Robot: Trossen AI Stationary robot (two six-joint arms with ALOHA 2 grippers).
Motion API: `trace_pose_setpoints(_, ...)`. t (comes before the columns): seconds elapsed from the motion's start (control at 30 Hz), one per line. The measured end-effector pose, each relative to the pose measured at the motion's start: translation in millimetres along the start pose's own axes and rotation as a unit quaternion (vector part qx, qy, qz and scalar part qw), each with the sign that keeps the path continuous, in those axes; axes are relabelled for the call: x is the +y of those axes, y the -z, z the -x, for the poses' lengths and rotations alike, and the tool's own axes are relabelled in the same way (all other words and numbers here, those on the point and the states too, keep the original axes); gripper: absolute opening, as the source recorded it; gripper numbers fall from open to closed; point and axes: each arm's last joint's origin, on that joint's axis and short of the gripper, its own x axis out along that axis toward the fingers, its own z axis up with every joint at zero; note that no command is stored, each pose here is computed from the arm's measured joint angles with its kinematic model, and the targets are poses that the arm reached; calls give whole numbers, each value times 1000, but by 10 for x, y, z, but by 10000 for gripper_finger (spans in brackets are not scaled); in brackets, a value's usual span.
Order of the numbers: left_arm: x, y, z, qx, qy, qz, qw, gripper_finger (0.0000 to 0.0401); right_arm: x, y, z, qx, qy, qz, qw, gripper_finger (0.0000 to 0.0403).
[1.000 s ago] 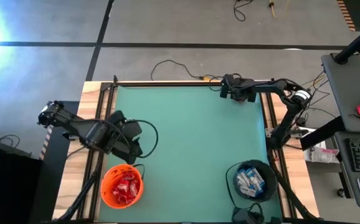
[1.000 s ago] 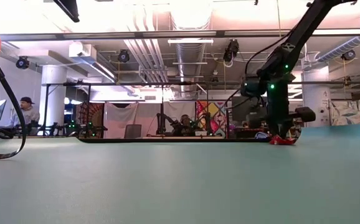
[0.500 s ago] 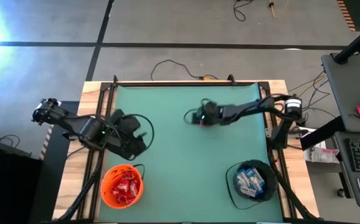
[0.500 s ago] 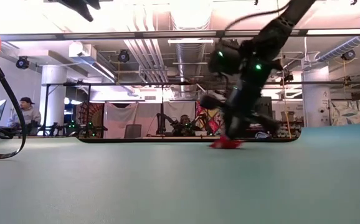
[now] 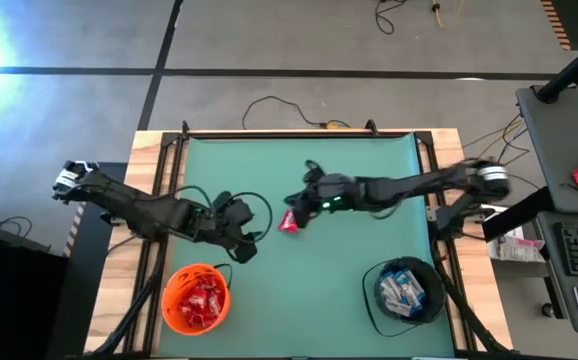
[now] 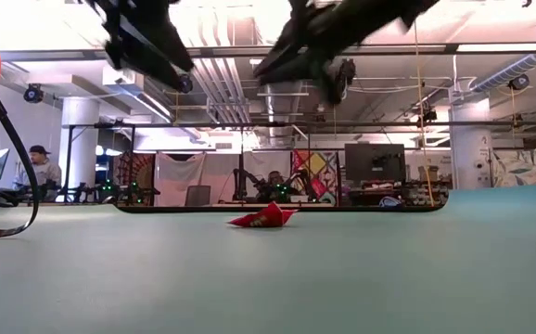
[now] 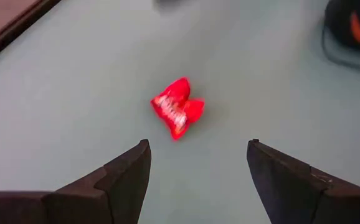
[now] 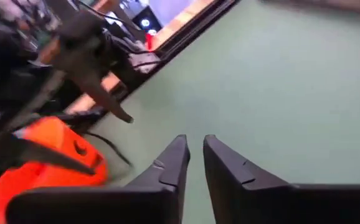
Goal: Sort candy by brand, put in halloween buckets
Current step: Put the red chocolate candy into the orange bucket
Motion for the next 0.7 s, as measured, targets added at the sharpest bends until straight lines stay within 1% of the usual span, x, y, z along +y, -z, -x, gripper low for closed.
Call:
trace_pose_setpoints(0.1,18,57,-217,-28,10,14,999,252,119,-112,454,2,28,75,997,61)
trace_pose_setpoints(0.23,63,191,-557,-72,19,57,996,270,161,-147,1008,15,79,100,992,106)
trace_pose_setpoints(0.33,45,296,-772,-87,18,72,993,289,164,-147,1335,-6,128,109,986,152)
trace_pose_setpoints(0.43,3,374,-955,-84,-8,74,994,306,176,-150,1554,-39,159,115,980,197)
trace_pose_setpoints(0.5,-44,355,-1035,-86,-21,81,993,315,180,-158,1632,-57,170,119,977,223)
trace_pose_setpoints(0.63,-128,276,-1109,-90,-20,123,988,329,191,-223,1759,-74,162,126,976,264)
trace_pose_setpoints(0.7,-142,249,-1118,-99,-30,135,985,333,220,-288,1836,-84,155,134,975,280)
